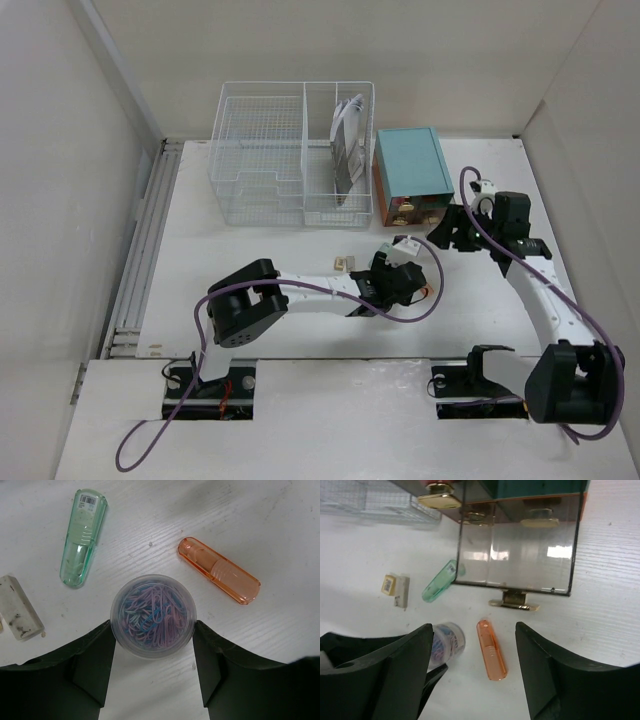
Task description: Organize the desk
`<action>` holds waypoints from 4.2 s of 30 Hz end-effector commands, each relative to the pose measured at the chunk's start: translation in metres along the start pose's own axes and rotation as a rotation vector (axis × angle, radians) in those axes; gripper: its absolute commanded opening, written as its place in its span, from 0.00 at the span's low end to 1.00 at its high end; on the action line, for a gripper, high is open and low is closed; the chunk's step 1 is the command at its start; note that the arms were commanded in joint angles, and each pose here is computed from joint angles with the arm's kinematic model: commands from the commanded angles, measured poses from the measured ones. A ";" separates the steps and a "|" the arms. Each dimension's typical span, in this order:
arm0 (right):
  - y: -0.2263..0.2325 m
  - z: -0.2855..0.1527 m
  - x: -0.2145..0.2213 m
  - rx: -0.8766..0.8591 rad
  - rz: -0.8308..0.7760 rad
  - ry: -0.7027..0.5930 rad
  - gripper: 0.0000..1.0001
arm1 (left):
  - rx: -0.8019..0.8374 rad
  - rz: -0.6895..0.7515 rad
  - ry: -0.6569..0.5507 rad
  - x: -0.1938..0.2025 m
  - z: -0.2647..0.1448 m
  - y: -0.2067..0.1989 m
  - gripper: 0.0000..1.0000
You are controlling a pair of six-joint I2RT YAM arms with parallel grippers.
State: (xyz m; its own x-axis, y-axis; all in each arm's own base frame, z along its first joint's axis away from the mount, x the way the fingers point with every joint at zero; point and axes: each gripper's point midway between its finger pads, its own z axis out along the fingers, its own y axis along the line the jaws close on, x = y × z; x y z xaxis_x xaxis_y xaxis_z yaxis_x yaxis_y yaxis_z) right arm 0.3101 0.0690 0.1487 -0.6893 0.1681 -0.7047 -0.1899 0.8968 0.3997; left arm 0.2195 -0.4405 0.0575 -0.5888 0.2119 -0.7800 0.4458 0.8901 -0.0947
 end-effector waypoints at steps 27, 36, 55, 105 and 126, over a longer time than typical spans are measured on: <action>-0.008 -0.121 -0.130 0.376 -0.252 -0.533 0.12 | 0.127 -0.146 -0.384 -0.251 -0.057 -0.009 0.00; -0.015 -0.124 -0.127 0.413 -0.233 -0.540 0.11 | 0.262 -0.122 -0.394 -0.294 -0.038 -0.041 0.00; -0.019 -0.126 -0.128 0.440 -0.216 -0.547 0.13 | 0.269 -0.097 -0.297 -0.260 0.005 -0.044 0.39; -0.011 -0.097 -0.104 0.300 -0.207 -0.417 0.00 | 0.271 -0.153 -0.394 -0.293 -0.020 -0.023 0.46; -0.008 0.004 -0.014 -0.075 -0.135 0.106 0.00 | -0.063 -0.216 -0.196 -0.081 -0.062 0.090 0.75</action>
State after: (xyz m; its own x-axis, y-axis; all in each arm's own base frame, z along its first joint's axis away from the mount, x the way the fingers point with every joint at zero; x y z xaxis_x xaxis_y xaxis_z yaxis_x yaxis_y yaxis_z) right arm 0.3099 0.0590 0.1381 -0.7564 0.0122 -0.6540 -0.2964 0.8849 0.3594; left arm 0.2583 -0.3611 0.1399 -0.5413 0.0678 -0.8381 0.3806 0.9086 -0.1723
